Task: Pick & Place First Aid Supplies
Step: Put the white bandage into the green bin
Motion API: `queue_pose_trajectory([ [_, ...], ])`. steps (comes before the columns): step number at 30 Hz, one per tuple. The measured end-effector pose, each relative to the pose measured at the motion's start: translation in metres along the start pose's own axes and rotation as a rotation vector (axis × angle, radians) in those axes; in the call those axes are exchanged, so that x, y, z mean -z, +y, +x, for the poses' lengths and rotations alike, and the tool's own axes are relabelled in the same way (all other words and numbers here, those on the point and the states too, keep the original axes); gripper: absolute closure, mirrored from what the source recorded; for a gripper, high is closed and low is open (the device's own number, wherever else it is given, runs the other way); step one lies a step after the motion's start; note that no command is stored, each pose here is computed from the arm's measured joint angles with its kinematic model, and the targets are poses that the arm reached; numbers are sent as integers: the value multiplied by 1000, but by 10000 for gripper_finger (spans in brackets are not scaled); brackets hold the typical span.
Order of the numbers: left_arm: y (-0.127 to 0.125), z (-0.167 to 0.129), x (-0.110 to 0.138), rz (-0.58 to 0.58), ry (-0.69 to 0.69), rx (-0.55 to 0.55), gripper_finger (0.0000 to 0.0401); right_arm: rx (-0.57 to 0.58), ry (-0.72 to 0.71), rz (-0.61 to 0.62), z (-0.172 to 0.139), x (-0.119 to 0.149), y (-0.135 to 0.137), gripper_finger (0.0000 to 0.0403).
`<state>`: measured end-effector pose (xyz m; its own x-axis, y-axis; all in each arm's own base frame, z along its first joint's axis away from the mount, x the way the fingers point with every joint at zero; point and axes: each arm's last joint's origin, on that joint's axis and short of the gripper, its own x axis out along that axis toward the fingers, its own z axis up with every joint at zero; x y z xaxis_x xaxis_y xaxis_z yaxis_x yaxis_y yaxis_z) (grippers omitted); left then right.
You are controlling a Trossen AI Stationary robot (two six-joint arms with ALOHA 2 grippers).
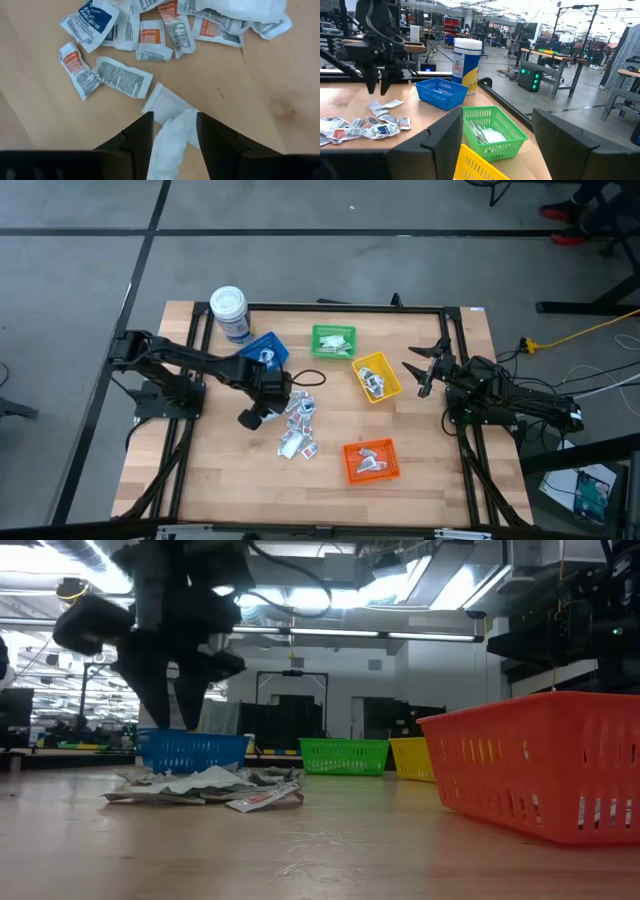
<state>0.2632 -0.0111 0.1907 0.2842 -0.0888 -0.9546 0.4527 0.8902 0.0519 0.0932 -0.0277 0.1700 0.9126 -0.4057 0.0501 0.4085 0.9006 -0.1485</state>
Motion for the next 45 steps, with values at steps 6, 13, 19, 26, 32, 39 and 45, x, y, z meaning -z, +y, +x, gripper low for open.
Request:
queue_pose_trajectory([
  [6,4,17,4,27,43,18,258,0,0,0,0,0,0,166],
  [13,10,31,8,58,92,42,258,0,0,0,0,0,0,166],
  [19,10,40,10,56,126,62,258,0,0,0,0,0,0,166],
  [26,8,51,19,62,120,65,258,0,0,0,0,0,0,166],
  [32,9,52,20,50,101,85,288,0,0,0,0,0,0,166],
  [39,13,51,21,17,81,98,378,0,0,0,0,0,0,166],
  [45,12,48,22,-48,82,99,395,0,0,0,0,0,0,166],
])
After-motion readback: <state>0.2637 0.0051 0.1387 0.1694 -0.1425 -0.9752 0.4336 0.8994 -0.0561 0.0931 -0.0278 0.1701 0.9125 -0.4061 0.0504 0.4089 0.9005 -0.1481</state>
